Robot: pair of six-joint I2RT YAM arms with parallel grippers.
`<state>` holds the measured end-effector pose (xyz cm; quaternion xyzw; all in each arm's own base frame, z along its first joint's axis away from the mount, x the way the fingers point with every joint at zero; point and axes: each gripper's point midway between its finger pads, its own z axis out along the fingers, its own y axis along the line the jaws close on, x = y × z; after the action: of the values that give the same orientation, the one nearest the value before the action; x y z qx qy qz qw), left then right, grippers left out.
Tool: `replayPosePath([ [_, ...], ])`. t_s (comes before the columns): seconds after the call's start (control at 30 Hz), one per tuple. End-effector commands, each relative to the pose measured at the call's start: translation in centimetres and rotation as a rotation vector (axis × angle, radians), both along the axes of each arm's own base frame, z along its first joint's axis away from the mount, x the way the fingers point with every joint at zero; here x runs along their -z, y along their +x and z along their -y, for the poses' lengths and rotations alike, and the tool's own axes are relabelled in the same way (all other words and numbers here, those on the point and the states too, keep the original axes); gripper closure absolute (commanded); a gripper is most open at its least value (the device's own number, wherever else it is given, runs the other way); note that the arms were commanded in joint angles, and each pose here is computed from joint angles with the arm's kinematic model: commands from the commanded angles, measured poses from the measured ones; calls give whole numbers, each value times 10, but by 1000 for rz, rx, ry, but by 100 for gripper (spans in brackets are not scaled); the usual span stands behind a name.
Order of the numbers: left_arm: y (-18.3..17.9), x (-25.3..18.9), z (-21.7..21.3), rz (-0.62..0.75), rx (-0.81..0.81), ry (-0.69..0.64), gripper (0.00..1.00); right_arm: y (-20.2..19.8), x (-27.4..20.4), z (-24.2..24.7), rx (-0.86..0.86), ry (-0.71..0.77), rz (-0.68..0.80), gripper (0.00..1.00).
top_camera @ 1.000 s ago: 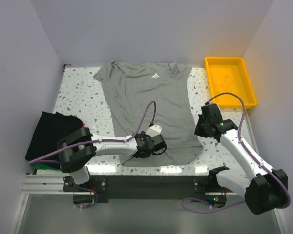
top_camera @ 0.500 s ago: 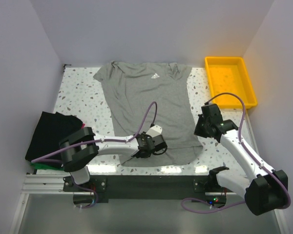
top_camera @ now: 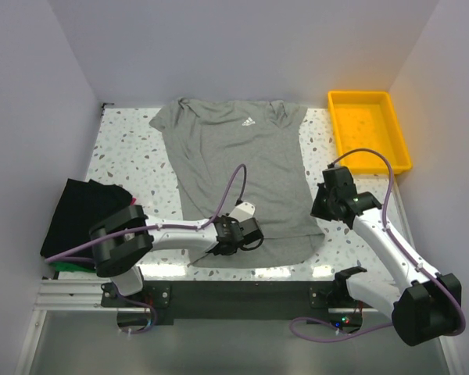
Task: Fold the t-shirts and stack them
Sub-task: Flatten the tshirt out
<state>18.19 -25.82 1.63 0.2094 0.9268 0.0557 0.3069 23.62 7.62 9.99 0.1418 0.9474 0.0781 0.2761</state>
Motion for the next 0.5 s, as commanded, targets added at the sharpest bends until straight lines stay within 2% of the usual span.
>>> replayPosePath([
  [0.0,3,-9,-2,31,-34,-35,74,1,-5,1,-6,3,26,96],
  [0.27,1,-19,-7,41,-47,-59,77,-1,-3,4,0,-10,18,96],
  [0.47,0,-22,-10,45,-53,-75,84,-2,0,2,1,0,8,96],
])
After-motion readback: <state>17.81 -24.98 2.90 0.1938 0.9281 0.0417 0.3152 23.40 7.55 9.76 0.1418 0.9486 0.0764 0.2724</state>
